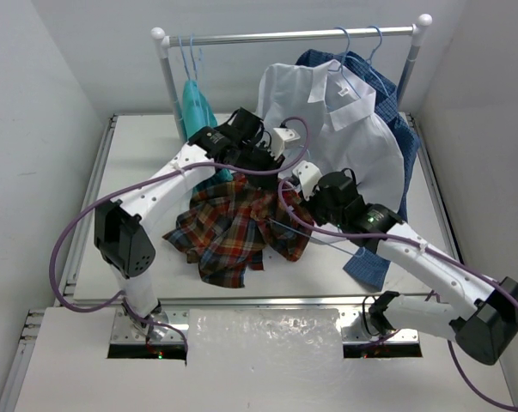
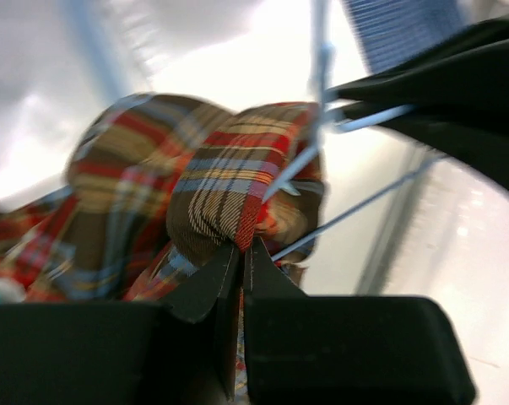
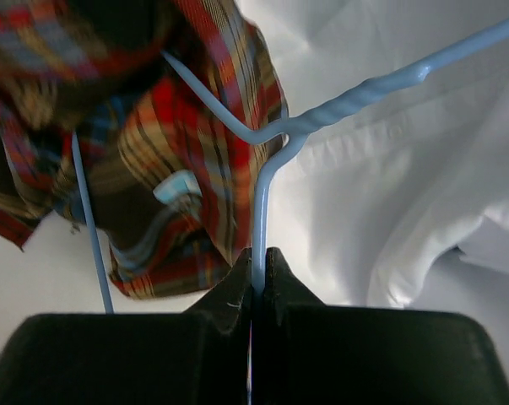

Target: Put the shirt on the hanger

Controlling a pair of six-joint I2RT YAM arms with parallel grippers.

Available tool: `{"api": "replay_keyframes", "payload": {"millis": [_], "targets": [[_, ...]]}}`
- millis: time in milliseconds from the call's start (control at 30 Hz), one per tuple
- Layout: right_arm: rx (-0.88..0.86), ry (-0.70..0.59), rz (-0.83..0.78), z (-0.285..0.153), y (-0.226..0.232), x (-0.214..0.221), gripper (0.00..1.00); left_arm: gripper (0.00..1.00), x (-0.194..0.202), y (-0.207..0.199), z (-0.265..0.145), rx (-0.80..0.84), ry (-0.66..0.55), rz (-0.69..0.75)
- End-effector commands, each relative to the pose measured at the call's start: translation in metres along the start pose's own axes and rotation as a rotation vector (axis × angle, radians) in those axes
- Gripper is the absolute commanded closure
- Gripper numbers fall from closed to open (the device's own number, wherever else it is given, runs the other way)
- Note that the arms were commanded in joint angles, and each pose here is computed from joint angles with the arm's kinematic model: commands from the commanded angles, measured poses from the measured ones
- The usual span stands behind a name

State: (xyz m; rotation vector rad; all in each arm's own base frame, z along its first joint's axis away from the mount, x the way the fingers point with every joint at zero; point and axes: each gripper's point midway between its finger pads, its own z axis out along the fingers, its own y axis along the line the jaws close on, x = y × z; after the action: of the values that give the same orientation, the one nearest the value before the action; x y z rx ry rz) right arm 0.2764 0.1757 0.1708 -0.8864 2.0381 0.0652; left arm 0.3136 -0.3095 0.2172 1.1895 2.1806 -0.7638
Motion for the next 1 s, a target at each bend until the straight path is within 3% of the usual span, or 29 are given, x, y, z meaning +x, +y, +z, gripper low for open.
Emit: {"api": "replay_keyframes", "payload": {"millis": [0, 300, 400, 533, 667, 733, 767, 833, 967], "targets": [[-0.009, -0.279, 0.039, -0.005, -0.001, -0.061, 1.00, 1.00, -0.031, -0.041, -0.022, 0.165, -0.140, 0.088], [-0.002, -0.452, 0.068, 0.020, 0.014, -0.041, 1.00, 0.99, -0.016, -0.068, -0.016, 0.299, -0.157, 0.074], [-0.012, -0.513, 0.073, 0.025, 0.019, -0.026, 1.00, 0.78, -0.007, -0.069, -0.015, 0.298, -0.131, 0.125], [-0.113, -0.564, 0.047, 0.027, 0.037, -0.013, 1.00, 0.51, 0.002, -0.056, -0.028, 0.216, -0.094, 0.311], [-0.184, -0.471, 0.009, 0.045, 0.055, 0.015, 1.00, 0.46, 0.027, -0.032, -0.040, 0.077, 0.000, 0.452], [-0.179, -0.466, -0.005, 0.049, 0.056, 0.021, 1.00, 0.42, 0.025, -0.013, -0.049, -0.048, -0.008, 0.543], [-0.173, -0.463, -0.007, 0.050, 0.055, 0.023, 1.00, 0.38, 0.042, -0.004, -0.040, -0.084, 0.022, 0.542], [-0.173, -0.468, -0.021, 0.050, 0.056, 0.024, 1.00, 0.28, 0.032, 0.023, -0.042, -0.247, -0.022, 0.586], [-0.236, -0.454, -0.079, 0.049, 0.066, 0.025, 1.00, 0.22, 0.045, 0.046, -0.019, -0.309, -0.001, 0.655]]}}
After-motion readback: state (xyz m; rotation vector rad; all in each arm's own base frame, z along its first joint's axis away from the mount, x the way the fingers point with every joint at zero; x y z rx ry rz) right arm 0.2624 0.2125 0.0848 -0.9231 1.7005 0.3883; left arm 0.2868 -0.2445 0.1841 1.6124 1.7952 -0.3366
